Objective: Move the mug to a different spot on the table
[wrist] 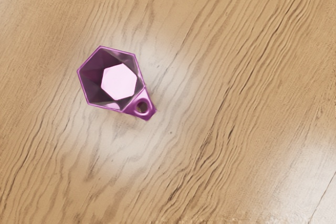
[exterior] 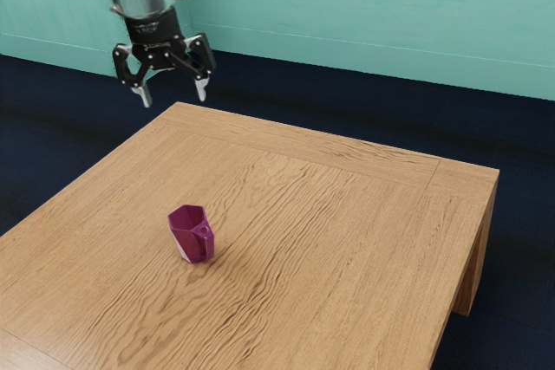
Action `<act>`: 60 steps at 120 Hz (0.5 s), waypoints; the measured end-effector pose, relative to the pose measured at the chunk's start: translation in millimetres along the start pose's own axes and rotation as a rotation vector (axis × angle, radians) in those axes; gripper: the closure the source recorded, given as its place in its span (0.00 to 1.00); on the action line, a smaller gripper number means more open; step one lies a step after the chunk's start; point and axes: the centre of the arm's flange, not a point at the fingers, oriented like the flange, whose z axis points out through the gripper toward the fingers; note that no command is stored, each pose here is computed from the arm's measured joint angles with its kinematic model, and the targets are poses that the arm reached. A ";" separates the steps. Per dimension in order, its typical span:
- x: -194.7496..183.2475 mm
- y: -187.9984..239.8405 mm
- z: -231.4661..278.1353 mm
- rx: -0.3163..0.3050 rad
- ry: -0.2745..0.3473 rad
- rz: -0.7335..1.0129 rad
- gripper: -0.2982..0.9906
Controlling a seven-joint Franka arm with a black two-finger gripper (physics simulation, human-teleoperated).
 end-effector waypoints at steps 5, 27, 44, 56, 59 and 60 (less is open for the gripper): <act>-5.2 6.3 0.9 0.007 -0.006 0.071 0.23; -1.4 1.2 -12.2 0.026 0.011 0.265 0.23; 9.1 -10.9 -8.1 0.047 0.002 0.347 0.23; 10.8 -13.6 -7.4 0.052 -0.002 0.404 0.23; 10.9 -13.3 -6.8 0.053 -0.004 0.418 0.23; 10.9 -13.1 -6.6 0.054 -0.004 0.423 0.23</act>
